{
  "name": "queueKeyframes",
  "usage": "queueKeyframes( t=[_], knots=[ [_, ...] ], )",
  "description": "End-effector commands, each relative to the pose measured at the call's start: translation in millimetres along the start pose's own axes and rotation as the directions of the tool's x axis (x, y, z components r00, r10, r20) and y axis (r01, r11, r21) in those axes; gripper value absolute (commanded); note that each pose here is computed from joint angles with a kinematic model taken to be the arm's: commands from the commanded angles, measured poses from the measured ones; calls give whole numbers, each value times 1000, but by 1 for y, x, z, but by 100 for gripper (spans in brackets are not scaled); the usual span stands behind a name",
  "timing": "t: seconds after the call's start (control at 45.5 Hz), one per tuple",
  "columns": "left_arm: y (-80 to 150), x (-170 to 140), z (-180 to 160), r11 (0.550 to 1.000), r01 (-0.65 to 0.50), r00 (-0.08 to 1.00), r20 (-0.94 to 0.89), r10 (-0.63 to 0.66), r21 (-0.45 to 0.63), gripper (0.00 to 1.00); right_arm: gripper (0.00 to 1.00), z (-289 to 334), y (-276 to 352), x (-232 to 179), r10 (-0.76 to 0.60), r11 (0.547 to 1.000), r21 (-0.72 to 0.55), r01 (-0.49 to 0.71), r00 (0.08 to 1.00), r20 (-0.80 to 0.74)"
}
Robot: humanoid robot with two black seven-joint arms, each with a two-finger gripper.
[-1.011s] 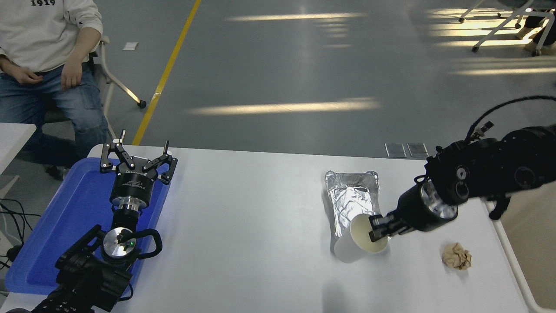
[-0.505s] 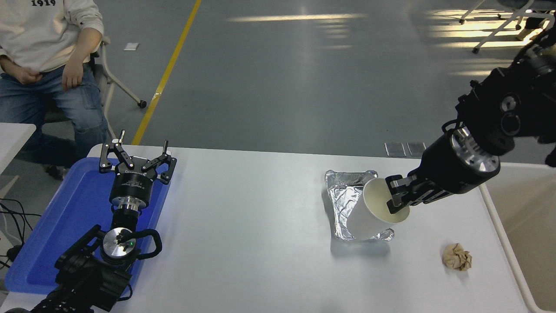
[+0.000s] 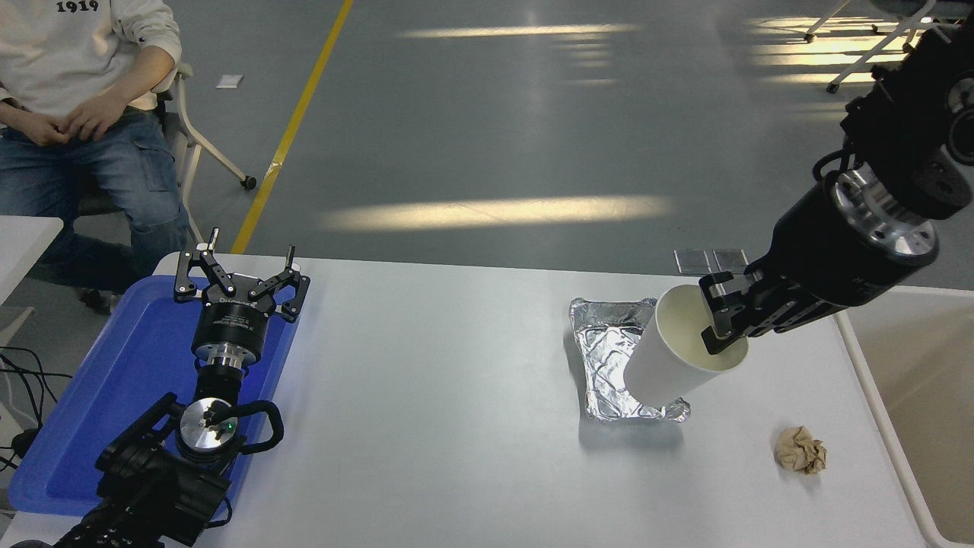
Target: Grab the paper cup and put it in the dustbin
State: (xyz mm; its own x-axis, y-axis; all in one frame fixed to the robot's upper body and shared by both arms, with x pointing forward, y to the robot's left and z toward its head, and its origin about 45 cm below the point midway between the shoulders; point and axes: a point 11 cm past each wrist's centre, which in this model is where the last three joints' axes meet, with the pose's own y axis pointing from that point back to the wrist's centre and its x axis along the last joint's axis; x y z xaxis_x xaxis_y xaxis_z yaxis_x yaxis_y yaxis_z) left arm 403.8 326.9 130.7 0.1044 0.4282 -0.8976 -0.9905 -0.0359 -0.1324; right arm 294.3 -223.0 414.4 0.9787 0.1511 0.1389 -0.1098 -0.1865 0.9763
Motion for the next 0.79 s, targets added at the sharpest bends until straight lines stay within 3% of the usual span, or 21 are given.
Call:
queueKeyframes(
  t=[0.0, 0.308, 0.505, 0.769],
  knots=[
    [0, 0, 0, 1000, 0, 1000, 0, 0, 0, 100, 0, 5, 7, -2, -4, 1000, -23, 5, 1000, 8],
    [0, 0, 0, 1000, 0, 1000, 0, 0, 0, 100, 0, 57, 14, -13, -44, 977, -211, 29, 997, -67],
    [0, 0, -1, 1000, 0, 1000, -1, 0, 1, 100, 0, 115, 32, -5, 5, 952, -305, -25, 998, -66],
    [0, 0, -1, 1000, 0, 1000, -1, 0, 1, 100, 0, 184, 32, -6, 45, 933, -358, -49, 999, -20]
  ],
)
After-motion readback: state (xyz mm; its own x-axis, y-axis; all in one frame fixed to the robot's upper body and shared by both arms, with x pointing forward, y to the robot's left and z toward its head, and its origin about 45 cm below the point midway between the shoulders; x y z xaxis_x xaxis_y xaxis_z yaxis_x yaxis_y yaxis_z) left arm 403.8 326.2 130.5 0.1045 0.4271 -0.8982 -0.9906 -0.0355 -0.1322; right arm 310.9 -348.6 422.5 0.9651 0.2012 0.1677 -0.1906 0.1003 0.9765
